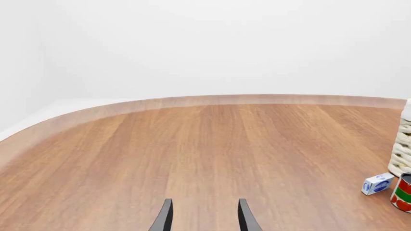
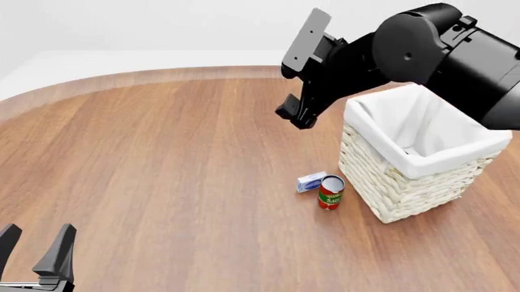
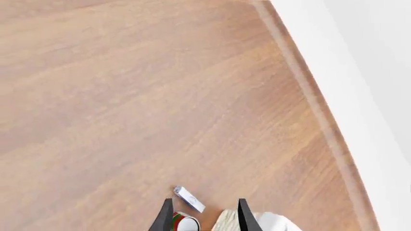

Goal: Pick up the alphabet soup and the cream cheese box, and put them in the basket.

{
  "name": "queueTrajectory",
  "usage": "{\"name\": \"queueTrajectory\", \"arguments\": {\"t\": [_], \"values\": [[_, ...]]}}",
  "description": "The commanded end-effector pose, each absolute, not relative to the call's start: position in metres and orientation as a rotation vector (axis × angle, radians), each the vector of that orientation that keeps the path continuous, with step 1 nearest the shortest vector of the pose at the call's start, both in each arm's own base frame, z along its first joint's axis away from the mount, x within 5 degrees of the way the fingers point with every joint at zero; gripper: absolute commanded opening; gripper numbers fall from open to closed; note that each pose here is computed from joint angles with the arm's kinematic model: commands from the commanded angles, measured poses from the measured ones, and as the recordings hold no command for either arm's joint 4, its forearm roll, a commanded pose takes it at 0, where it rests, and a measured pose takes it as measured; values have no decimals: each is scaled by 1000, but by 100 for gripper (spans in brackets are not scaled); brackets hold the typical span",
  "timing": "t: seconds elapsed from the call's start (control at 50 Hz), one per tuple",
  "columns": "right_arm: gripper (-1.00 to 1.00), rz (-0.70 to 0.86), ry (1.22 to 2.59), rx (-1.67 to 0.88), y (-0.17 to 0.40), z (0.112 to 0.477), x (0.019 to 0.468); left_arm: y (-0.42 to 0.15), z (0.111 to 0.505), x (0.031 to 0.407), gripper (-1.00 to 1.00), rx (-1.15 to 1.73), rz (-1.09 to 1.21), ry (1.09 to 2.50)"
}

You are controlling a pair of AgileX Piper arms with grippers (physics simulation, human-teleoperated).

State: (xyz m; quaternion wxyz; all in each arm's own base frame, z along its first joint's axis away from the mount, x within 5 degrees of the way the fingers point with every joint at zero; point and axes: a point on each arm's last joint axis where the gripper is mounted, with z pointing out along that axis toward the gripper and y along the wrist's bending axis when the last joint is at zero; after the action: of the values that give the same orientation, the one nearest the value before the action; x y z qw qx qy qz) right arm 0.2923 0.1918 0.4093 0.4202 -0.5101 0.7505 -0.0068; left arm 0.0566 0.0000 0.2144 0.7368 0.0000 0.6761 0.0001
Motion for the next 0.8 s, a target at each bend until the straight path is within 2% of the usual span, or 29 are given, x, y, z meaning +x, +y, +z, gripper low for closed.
{"name": "queueTrajectory", "arguments": {"t": [0.02,0.46,0.8], "values": [[100,-40,1889,-1347,195,399,298,0,214,57,100,0,0,1485],[100,-112,1886,-1508,195,368,315,0,214,57,100,0,0,1485],[100,-126,1886,-1631,198,369,314,0,214,57,100,0,0,1485]]}}
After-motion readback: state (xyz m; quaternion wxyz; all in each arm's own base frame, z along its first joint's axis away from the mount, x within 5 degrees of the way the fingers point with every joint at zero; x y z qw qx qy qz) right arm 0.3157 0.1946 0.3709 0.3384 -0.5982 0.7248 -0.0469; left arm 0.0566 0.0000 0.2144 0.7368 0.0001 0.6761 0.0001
